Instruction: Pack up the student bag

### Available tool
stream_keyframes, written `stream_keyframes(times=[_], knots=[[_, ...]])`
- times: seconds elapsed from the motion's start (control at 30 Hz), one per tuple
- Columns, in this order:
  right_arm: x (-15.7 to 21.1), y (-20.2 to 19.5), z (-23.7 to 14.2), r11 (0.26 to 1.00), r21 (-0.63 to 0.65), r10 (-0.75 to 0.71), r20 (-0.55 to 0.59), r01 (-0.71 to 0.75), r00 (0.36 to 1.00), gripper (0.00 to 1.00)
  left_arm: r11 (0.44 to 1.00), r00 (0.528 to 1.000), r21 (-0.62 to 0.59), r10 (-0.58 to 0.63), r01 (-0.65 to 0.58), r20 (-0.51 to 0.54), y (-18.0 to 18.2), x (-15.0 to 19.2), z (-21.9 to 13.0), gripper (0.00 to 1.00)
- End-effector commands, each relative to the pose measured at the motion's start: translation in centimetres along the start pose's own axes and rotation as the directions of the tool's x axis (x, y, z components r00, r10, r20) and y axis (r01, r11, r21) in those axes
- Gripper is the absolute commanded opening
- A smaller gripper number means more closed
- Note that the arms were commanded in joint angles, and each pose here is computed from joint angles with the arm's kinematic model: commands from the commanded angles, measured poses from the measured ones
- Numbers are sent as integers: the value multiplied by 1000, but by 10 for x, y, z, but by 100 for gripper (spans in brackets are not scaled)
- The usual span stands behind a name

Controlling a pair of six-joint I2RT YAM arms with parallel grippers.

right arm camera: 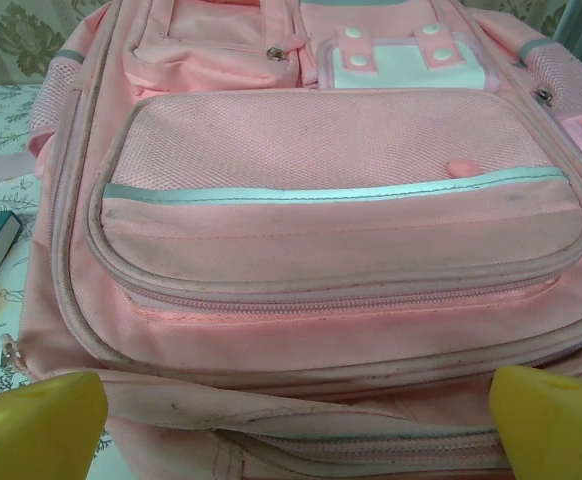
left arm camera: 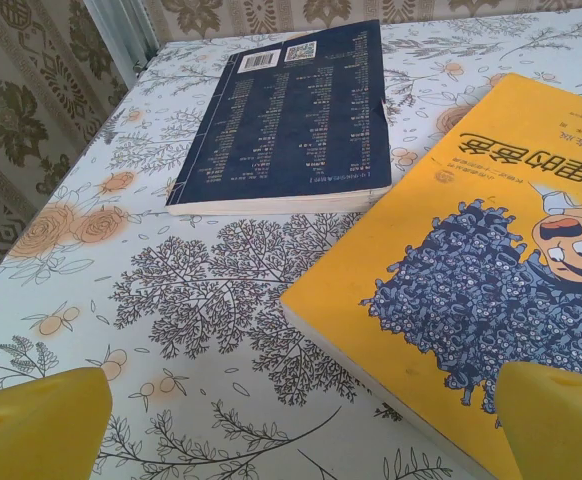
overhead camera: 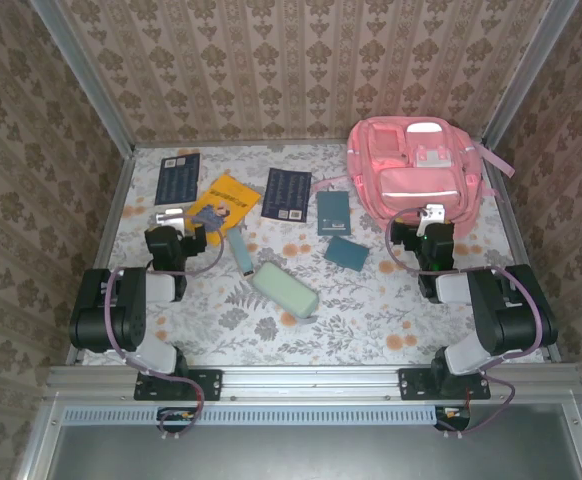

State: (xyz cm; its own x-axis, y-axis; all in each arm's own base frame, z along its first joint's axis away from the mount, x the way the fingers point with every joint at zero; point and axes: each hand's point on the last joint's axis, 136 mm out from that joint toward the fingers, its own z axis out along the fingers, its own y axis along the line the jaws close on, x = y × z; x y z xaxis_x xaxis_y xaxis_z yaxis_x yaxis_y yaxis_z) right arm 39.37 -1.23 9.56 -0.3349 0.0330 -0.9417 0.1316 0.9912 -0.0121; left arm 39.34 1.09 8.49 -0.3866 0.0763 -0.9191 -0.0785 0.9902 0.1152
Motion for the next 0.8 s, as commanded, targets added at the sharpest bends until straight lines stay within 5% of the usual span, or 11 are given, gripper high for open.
stream_keyframes(times=[0.0,0.77], knots=[[-4,1,3,1000,-22,4,1,-4,1000,100,1000,999,13,8,-9,41,-3,-12,-1,100],[-4,2,3,995,-90,36,-1,-36,999,100,1000,999,16,5,-6,40,-3,-12,0,100]])
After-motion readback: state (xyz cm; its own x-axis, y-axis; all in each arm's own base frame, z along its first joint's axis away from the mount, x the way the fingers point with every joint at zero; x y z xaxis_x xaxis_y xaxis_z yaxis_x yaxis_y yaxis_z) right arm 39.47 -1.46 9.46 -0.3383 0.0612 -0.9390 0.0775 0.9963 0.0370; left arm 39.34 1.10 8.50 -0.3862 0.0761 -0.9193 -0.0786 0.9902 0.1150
